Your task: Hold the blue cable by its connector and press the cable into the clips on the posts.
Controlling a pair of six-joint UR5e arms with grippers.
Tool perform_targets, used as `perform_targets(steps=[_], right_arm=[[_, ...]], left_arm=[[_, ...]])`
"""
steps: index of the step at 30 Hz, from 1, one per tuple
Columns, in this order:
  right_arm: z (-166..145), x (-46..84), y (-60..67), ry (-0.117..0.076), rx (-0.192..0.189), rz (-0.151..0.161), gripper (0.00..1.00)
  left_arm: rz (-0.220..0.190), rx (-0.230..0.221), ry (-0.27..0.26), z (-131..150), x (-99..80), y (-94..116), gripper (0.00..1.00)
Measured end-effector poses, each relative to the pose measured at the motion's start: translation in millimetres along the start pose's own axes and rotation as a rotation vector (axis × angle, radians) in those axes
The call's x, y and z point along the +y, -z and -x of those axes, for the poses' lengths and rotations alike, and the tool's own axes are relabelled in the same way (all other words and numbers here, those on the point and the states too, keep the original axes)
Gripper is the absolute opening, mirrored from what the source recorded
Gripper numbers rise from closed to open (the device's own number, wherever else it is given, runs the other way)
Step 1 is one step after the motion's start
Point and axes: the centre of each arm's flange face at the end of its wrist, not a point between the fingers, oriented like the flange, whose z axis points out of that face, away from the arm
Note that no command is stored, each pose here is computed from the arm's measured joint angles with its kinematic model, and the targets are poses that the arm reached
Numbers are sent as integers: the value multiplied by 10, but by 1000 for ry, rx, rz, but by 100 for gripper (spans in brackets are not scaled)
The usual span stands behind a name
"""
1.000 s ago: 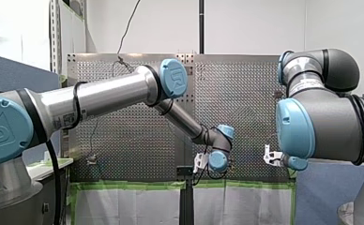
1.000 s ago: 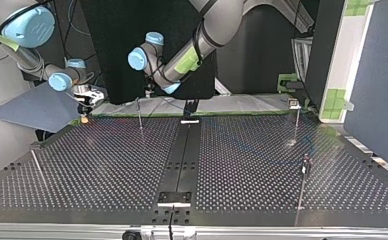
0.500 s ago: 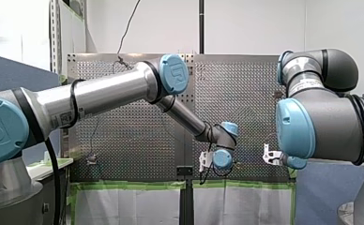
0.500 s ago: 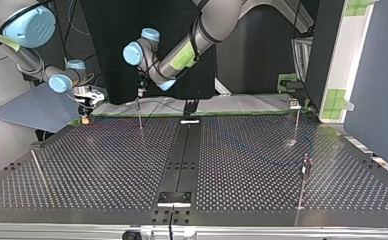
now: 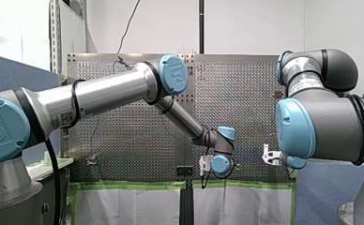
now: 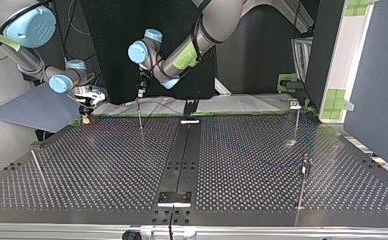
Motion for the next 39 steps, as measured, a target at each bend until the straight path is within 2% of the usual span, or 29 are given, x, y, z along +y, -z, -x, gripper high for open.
perform_targets(steps=[17, 39], right_arm=[[-13, -11, -12, 1, 3, -2, 0], [-15, -45, -17, 0, -3, -7, 0]], left_arm=[[5, -9, 1, -60, 6, -109, 87], [13, 1, -4, -74, 55, -121, 87]])
